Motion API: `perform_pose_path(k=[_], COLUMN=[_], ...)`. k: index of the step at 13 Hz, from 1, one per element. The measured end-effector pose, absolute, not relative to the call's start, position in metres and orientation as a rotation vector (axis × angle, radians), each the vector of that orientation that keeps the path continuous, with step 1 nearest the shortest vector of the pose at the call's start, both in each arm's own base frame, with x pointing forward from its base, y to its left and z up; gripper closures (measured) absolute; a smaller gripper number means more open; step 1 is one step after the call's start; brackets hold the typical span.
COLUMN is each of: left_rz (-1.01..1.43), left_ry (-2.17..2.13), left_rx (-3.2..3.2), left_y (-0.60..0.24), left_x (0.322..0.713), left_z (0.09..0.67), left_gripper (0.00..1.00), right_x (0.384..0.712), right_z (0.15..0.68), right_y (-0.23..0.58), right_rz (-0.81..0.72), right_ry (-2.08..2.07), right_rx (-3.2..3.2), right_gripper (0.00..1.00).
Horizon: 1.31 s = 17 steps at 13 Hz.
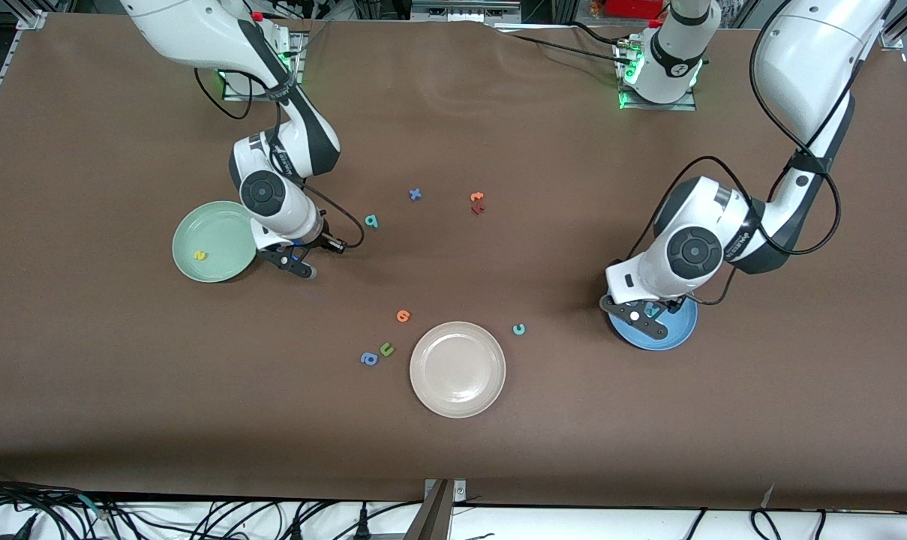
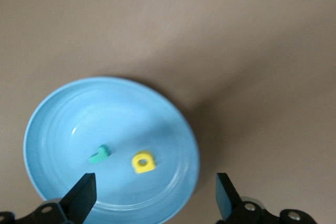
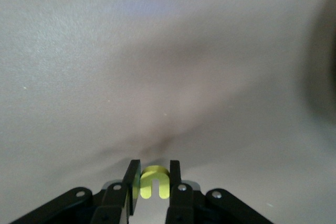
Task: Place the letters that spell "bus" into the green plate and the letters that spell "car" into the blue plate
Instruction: 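Drop the n on green while the left gripper drops the a on blue, then grasp teal b with the right gripper while the left gripper grasps teal c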
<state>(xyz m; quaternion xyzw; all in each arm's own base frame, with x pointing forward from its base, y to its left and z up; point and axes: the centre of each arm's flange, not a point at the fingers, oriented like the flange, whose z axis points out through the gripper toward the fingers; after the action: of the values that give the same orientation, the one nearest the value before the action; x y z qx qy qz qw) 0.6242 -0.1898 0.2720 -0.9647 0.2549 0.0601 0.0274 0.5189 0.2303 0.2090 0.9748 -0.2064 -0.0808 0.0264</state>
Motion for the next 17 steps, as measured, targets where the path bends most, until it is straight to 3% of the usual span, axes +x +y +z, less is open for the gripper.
perform_pose_path(k=[3, 6, 11, 16, 17], left_rz=[0.118, 0.118, 0.06, -0.151, -0.155], left_ry=[0.733, 0.759, 0.812, 0.955, 0.975], left_rx=[-3.015, -3.039, -3.061, -3.094, -3.095], left_y=[-0.249, -0.295, -0.352, -0.357, -0.362], left_x=[0.621, 0.621, 0.633, 0.65, 0.647], left_z=[0.288, 0.271, 0.237, 0.189, 0.182], left_gripper=[0.0, 0.0, 0.0, 0.0, 0.0], right_x=[0.548, 0.563, 0.556, 0.549, 0.549], right_z=[0.26, 0.272, 0.229, 0.193, 0.192], right_y=[0.179, 0.099, 0.018, 0.004, 0.004], right_rz=[-0.341, -0.394, -0.502, -0.548, -0.548], right_ry=[-0.497, -0.311, -0.133, -0.095, -0.094], right_rx=[2.987, 3.002, 3.005, 2.991, 2.991], right_gripper=[0.74, 0.74, 0.74, 0.74, 0.67])
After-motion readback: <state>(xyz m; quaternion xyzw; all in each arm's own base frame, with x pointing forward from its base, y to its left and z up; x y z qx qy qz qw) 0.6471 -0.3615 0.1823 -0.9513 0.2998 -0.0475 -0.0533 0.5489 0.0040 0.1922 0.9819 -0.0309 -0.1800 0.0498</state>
